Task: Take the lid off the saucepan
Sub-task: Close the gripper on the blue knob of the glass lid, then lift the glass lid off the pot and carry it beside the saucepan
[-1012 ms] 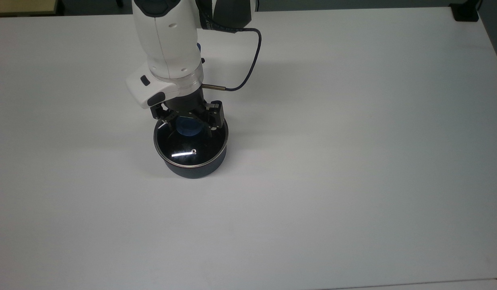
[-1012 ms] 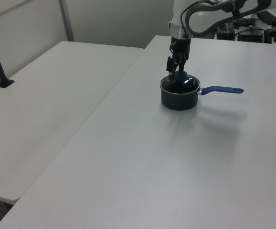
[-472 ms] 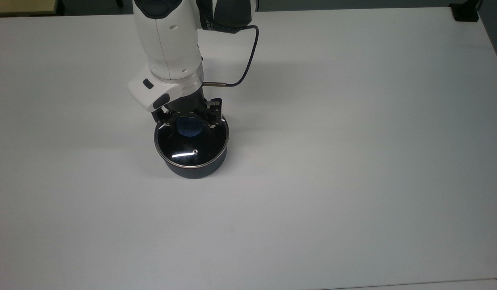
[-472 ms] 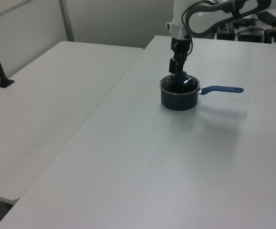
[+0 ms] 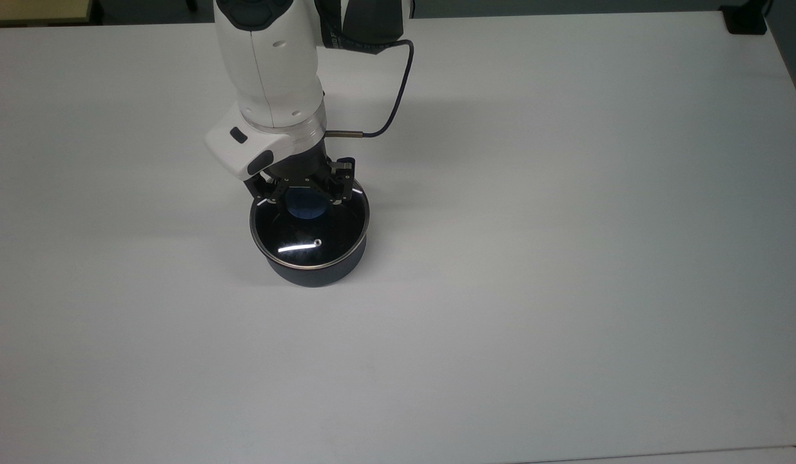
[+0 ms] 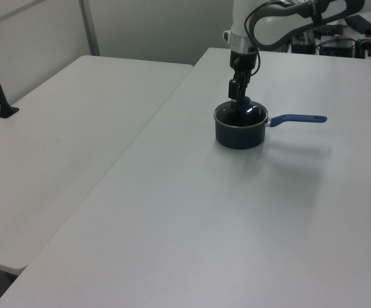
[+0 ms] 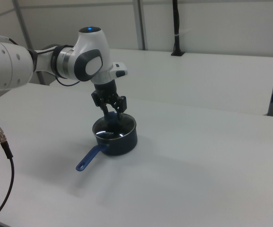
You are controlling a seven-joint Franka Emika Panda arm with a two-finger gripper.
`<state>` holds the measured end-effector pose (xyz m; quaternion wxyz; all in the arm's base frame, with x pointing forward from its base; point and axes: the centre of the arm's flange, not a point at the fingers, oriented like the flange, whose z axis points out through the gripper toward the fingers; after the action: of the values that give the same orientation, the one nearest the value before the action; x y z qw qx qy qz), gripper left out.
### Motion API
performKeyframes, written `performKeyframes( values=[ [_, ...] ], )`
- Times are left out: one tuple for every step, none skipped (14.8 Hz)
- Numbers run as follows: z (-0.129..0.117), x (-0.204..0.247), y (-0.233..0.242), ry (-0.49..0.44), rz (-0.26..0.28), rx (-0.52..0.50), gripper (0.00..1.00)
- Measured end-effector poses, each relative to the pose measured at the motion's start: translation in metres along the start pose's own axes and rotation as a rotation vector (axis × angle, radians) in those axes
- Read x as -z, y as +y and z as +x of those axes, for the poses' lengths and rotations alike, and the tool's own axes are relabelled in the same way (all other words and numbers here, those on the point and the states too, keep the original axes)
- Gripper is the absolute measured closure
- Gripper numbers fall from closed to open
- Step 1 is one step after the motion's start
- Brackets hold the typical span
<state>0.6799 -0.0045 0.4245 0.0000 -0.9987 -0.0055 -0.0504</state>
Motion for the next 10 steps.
performKeyframes(
  values=[
    [-0.0004,0.0,0.0001,-0.004,0.0,0.006,0.33],
    [-0.0011,-0.0001,-0.0001,-0.013,0.0,0.009,0.33],
    [-0.0015,0.0002,-0.0002,-0.018,0.0,0.01,0.33],
    [-0.0029,0.0,-0.0003,-0.034,0.001,0.01,0.33],
    [-0.0038,0.0008,-0.0003,-0.043,0.001,0.01,0.33],
    [-0.005,0.0015,-0.0001,-0.054,0.002,0.009,0.33],
    [-0.0063,0.0024,0.0002,-0.064,0.003,0.009,0.33],
    [-0.0076,0.0048,0.0006,-0.072,0.003,0.008,0.33],
    [-0.0076,0.0066,0.0008,-0.071,0.003,0.008,0.33],
    [-0.0075,0.0084,0.0014,-0.07,0.003,0.007,0.33]
  ],
)
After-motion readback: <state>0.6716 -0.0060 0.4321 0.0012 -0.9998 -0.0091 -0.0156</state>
